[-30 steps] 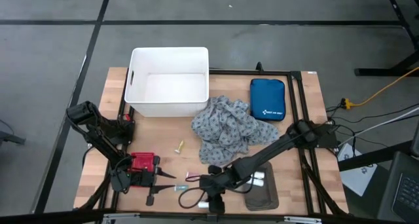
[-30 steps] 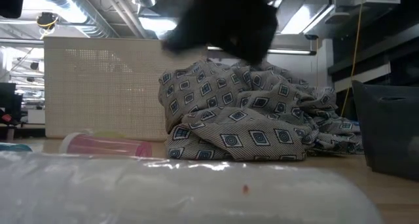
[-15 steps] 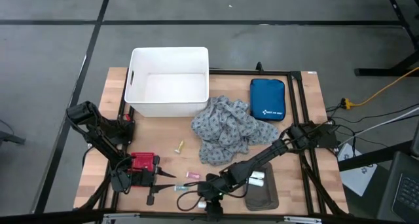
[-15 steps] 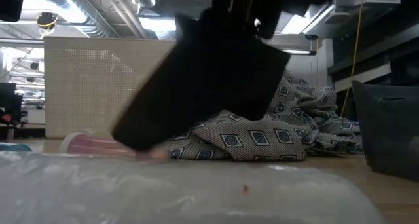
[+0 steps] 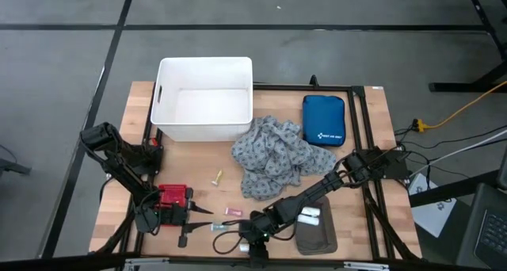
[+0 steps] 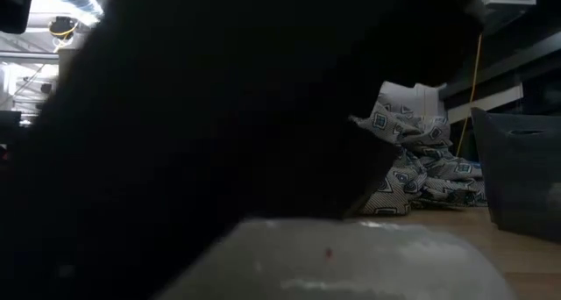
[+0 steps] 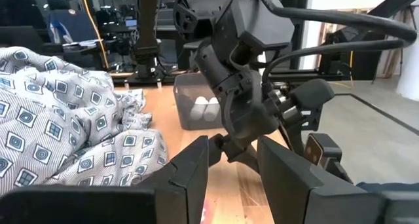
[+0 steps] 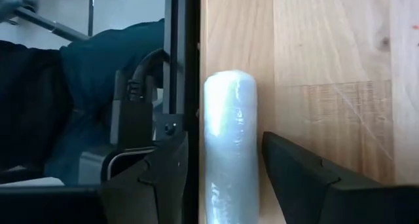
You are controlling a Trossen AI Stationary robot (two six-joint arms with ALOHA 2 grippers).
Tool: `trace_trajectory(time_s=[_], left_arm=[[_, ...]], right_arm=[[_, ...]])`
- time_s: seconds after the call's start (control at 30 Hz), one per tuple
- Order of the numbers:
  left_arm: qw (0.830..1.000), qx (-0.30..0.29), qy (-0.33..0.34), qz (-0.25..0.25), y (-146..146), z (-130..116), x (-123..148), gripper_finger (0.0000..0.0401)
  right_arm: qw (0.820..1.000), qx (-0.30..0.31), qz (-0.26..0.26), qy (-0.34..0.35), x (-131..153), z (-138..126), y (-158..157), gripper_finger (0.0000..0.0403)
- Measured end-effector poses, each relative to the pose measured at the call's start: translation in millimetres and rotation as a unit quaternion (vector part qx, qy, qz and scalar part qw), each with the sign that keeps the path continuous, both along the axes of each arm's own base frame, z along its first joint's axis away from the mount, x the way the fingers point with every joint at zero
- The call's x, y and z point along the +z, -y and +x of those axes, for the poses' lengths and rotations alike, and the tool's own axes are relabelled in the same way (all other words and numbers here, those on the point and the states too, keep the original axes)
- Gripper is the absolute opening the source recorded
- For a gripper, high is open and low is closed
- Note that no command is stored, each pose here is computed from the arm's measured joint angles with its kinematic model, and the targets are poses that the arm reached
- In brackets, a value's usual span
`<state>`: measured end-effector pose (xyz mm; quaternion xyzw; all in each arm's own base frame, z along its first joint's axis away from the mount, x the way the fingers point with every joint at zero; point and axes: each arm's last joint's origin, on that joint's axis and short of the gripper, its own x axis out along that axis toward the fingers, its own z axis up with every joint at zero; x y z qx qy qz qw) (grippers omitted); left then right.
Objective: Pick & Place Medicine items
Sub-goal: Put the white rolled gauze into the black bin
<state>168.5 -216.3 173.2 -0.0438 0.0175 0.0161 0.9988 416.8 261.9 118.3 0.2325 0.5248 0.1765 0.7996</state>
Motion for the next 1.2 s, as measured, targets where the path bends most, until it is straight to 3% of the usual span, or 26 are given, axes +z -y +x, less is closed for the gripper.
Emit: trace_trajectory(time_s=[0.37, 0.53, 0.67, 0.93, 1.2], left_arm=[[1.000, 0.001, -0.001, -0.006, 0, 0, 0, 0.0130], [1.000, 0.002, 0.000, -0.008, 0, 0, 0, 0.0129], [1.000, 0.002, 0.000, -0.012, 0, 0, 0, 0.0130], [1.000, 0.002, 0.000, -0.013, 0, 0, 0, 0.0130], [1.000, 0.002, 0.000, -0.016, 0, 0, 0, 0.0130]], right_arm=[[1.000, 0.004, -0.012, 0.007, -1, 1, 2, 0.0031], [1.000, 0.011, -0.001, -0.002, 2, 5, 5, 0.0030], [0.999, 0.035, -0.012, -0.006, 22, 11, 5, 0.0048], [0.985, 0.056, -0.156, -0.054, 83, 6, 13, 0.0039], [0.947, 0.034, -0.277, -0.160, 130, -27, 23, 0.0046]])
